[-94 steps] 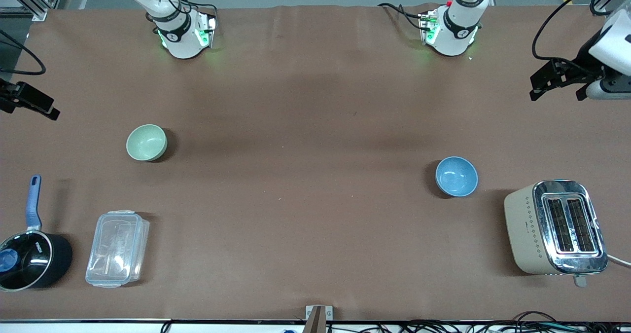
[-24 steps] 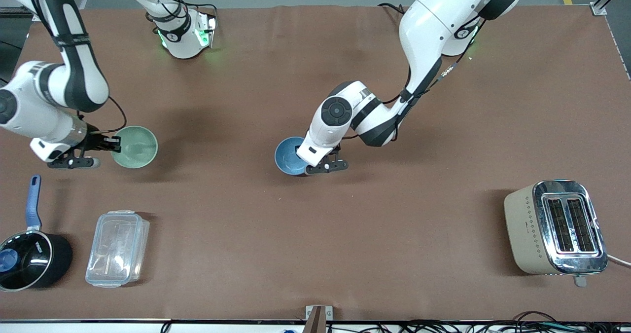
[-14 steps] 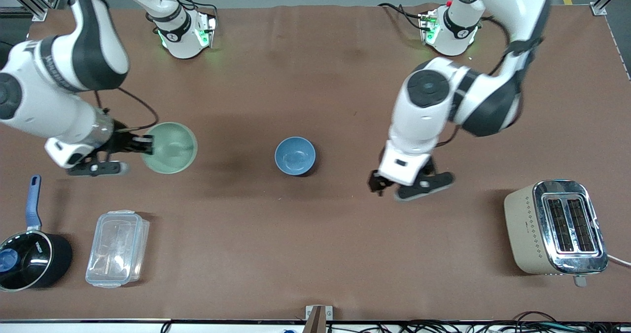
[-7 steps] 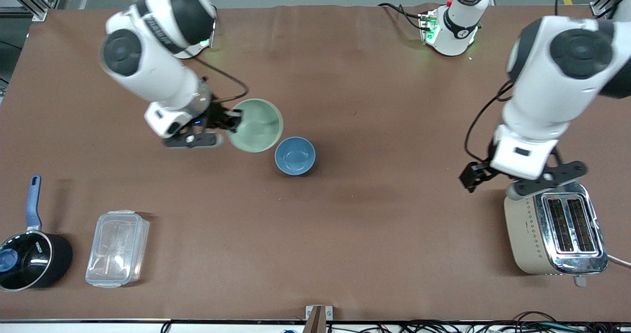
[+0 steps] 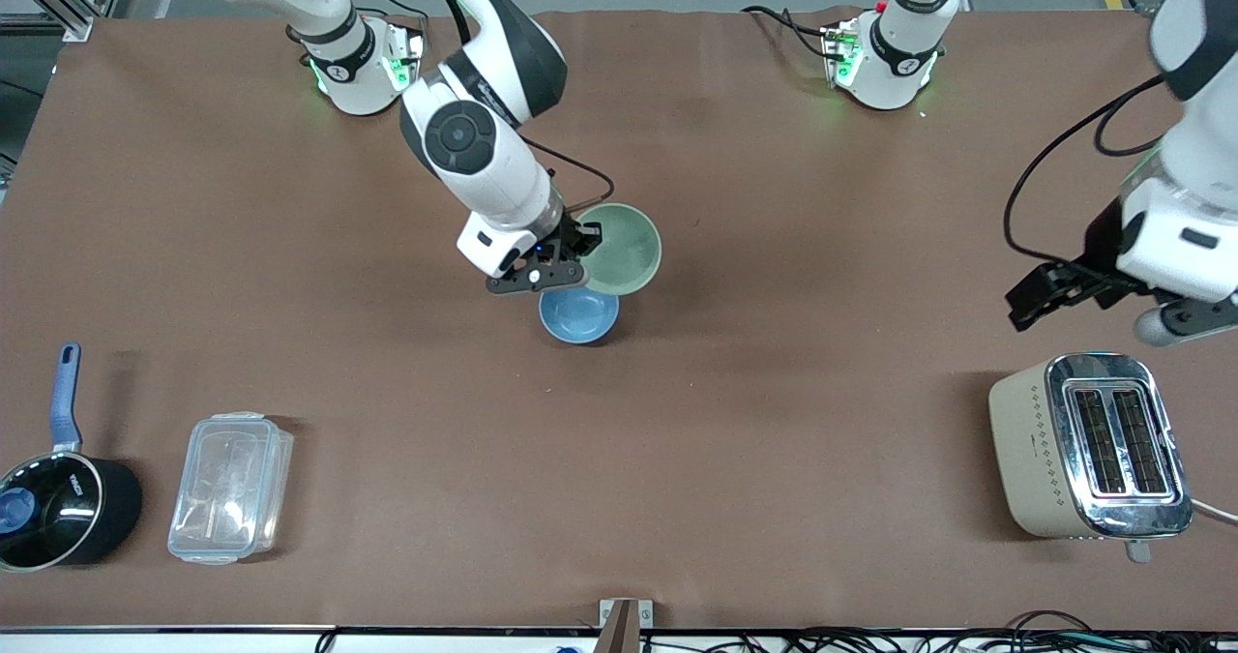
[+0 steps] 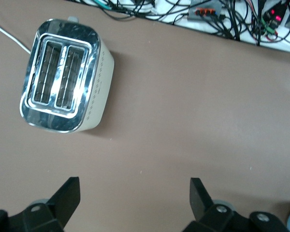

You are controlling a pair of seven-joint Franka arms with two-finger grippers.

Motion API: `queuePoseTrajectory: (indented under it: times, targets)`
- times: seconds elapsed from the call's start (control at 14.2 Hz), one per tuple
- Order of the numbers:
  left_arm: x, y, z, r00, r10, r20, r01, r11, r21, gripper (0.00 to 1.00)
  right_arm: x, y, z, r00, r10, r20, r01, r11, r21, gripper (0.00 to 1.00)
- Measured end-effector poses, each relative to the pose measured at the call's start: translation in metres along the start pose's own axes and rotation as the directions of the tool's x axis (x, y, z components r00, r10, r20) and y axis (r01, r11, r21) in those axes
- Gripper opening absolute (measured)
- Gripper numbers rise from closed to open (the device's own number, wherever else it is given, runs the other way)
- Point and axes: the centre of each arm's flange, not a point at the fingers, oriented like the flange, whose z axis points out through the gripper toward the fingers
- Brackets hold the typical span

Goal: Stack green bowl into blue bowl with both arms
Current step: 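Carry the green bowl toward the blue bowl while the left gripper withdraws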

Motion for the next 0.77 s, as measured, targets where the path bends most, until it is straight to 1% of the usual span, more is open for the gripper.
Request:
queuePoseTrajectory:
  times: [0.21, 0.35, 0.63, 0.77]
  targets:
    - [-0.013, -0.039, -0.011, 0.998, 0.026, 0.06, -0.025, 1.0, -0.005, 1.0, 0.007, 0.006, 0.019, 0.998, -0.06, -0.028, 0.06, 0.998, 0.002, 0.06]
    - [-0.028, -0.055, -0.014, 0.995, 0.049, 0.085, -0.048, 0.999, -0.012, 1.0, 0.009, 0.017, 0.028, 0.994, -0.101, -0.029, 0.101, 0.995, -0.007, 0.06]
    - [-0.067, -0.058, -0.02, 0.991, 0.082, 0.104, -0.082, 0.997, -0.009, 1.0, 0.013, 0.032, 0.036, 0.989, -0.144, -0.041, 0.144, 0.989, -0.015, 0.06]
    - [-0.075, -0.06, -0.02, 0.983, 0.147, 0.108, -0.147, 0.989, -0.012, 1.0, 0.01, 0.041, 0.05, 0.985, -0.163, -0.056, 0.162, 0.987, -0.02, 0.06]
